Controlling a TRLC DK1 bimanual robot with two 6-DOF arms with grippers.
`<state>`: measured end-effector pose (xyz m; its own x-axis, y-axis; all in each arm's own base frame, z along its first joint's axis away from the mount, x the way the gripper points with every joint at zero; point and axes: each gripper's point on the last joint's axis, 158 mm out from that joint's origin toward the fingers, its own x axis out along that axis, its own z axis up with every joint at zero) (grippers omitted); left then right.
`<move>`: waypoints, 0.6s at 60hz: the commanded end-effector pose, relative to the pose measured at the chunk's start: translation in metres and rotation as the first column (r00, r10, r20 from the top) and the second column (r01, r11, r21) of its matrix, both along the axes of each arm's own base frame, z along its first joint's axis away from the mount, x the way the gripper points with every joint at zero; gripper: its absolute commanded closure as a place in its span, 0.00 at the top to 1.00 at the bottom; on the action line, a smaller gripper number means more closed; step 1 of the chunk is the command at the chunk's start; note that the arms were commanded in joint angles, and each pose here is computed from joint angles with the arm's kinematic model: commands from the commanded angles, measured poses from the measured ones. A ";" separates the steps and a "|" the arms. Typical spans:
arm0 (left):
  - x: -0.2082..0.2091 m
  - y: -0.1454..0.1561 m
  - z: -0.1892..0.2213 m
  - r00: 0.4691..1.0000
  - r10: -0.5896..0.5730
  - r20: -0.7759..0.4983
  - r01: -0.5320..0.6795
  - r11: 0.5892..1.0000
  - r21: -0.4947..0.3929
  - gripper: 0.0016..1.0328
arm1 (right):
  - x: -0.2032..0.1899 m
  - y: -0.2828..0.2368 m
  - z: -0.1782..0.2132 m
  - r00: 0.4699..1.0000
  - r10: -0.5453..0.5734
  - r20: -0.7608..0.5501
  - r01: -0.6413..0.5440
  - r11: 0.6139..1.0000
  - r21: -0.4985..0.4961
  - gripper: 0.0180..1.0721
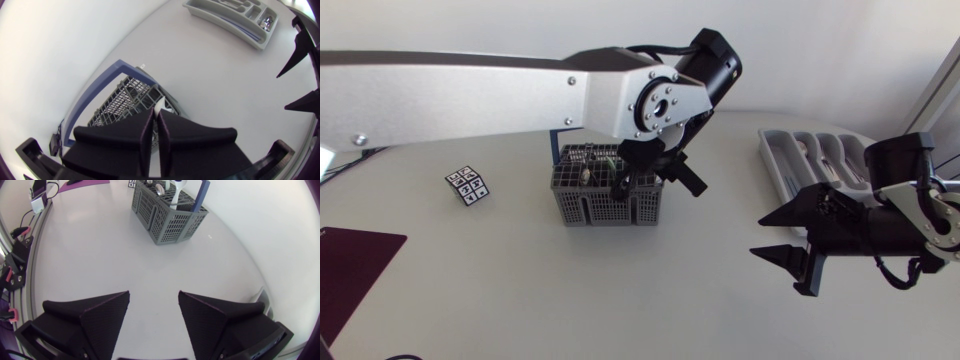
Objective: Transfer all utensils from the basket to the drawer tray.
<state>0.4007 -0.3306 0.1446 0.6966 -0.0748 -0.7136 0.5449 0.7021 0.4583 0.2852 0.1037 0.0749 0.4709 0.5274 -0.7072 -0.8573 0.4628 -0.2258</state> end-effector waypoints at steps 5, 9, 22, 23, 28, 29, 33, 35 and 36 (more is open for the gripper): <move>-0.014 0.004 0.035 0.998 -0.030 0.054 0.032 0.999 -0.023 0.06 | -0.006 0.007 0.004 1.000 -0.012 -0.002 0.012 1.000 0.023 0.68; -0.019 0.004 0.044 0.997 -0.042 0.065 0.044 0.999 -0.031 0.06 | -0.007 0.010 0.009 1.000 -0.010 0.007 0.009 1.000 0.028 0.68; -0.021 0.011 0.045 0.997 -0.036 0.073 0.039 0.998 -0.039 0.06 | -0.011 0.019 0.017 1.000 -0.005 0.022 0.004 0.999 0.040 0.68; -0.020 0.012 0.043 0.997 -0.033 0.071 0.036 0.999 -0.037 0.06 | -0.011 0.020 0.017 1.000 -0.005 0.022 0.004 0.999 0.040 0.68; -0.015 0.019 0.034 0.998 -0.013 0.059 0.015 0.999 -0.032 0.06 | -0.013 0.020 0.018 1.000 -0.005 0.028 0.004 0.999 0.037 0.68; -0.014 0.021 0.031 0.999 -0.005 0.054 0.007 1.000 -0.029 0.06 | -0.013 0.020 0.018 1.000 -0.005 0.028 0.004 0.999 0.037 0.68; -0.013 0.025 0.022 0.999 0.002 0.039 -0.002 1.000 -0.018 0.06 | -0.015 0.020 0.018 1.000 -0.007 0.030 0.006 0.999 0.037 0.68; -0.012 0.027 0.019 0.999 0.008 0.033 -0.007 1.000 -0.015 0.06 | -0.015 0.019 0.018 1.000 -0.008 0.030 0.007 0.999 0.036 0.68; -0.012 0.027 0.017 1.000 0.010 0.029 -0.009 1.000 -0.017 0.06 | -0.015 0.019 0.018 0.999 -0.009 0.034 0.008 0.999 0.035 0.68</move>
<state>0.3828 -0.3163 0.1677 0.7144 -0.1128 -0.6906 0.5471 0.7054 0.4507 0.2787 0.1219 0.1023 0.5139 0.5475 -0.6604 -0.8424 0.4674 -0.2680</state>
